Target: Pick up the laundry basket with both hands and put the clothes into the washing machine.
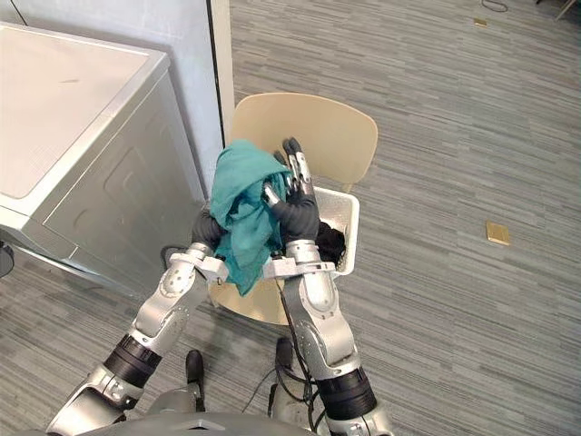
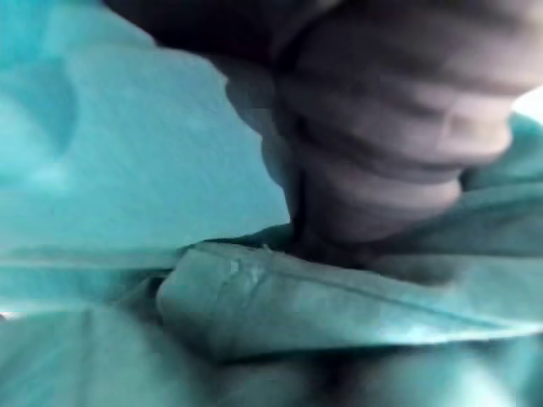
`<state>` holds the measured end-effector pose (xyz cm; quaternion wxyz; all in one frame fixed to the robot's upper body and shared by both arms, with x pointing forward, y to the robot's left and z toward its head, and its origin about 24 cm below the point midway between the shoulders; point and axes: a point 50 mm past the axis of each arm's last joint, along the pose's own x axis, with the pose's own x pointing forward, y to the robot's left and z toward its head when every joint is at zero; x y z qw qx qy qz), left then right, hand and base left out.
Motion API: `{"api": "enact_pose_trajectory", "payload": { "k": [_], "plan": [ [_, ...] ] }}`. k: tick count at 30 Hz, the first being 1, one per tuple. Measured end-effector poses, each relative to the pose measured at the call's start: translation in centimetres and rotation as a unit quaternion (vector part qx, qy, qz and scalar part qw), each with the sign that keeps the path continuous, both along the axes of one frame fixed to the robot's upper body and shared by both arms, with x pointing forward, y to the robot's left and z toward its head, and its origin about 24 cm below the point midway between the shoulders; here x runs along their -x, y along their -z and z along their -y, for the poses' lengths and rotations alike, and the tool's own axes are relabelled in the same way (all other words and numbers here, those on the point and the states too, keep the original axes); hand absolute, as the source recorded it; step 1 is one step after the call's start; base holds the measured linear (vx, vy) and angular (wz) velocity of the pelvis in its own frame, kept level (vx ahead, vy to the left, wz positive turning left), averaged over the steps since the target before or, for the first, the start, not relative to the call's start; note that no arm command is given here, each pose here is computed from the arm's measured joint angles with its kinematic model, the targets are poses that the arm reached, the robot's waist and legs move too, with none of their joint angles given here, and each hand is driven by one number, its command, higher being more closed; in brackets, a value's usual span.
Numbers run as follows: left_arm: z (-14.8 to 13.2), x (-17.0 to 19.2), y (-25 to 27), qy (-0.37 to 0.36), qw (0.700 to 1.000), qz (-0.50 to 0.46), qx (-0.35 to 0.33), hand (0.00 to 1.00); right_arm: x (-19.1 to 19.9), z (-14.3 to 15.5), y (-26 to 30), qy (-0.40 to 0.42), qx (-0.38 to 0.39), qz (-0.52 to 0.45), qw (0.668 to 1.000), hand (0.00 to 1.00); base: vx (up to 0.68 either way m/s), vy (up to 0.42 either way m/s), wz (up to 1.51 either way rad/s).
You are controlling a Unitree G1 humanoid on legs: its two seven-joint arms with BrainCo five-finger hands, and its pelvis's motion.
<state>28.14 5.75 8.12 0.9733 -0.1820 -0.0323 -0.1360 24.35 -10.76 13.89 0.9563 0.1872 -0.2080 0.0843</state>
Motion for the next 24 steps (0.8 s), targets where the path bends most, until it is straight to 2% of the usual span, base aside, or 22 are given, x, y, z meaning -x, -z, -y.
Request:
{"api": "enact_pose_trajectory", "payload": {
  "k": [7, 17, 22, 24],
  "plan": [
    [-2.0, 0.4, 0.4, -0.054, 0.998, -0.014, 0.038, 1.00, 0.5, 1.2, 1.3, 0.024, 0.000, -0.028, 0.999, 0.00, 0.00, 0.000, 0.00],
    [-11.2, 1.5, -1.4, -0.245, 0.965, 0.034, 0.082, 1.00, 0.9, 5.0, 2.7, 0.112, 0.042, -0.062, 0.991, 0.00, 0.01, 0.000, 0.03],
    [-16.0, 5.9, -1.4, -0.346, 0.934, 0.053, 0.076, 1.00, 0.9, 5.7, 2.7, 0.109, 0.057, -0.064, 0.990, 0.00, 0.01, -0.011, -0.03],
    [-16.8, 7.1, -0.8, -0.369, 0.925, 0.045, 0.077, 1.00, 0.9, 5.7, 2.6, 0.096, 0.071, -0.059, 0.991, 0.00, -0.03, 0.000, 0.13]
  ]
}}
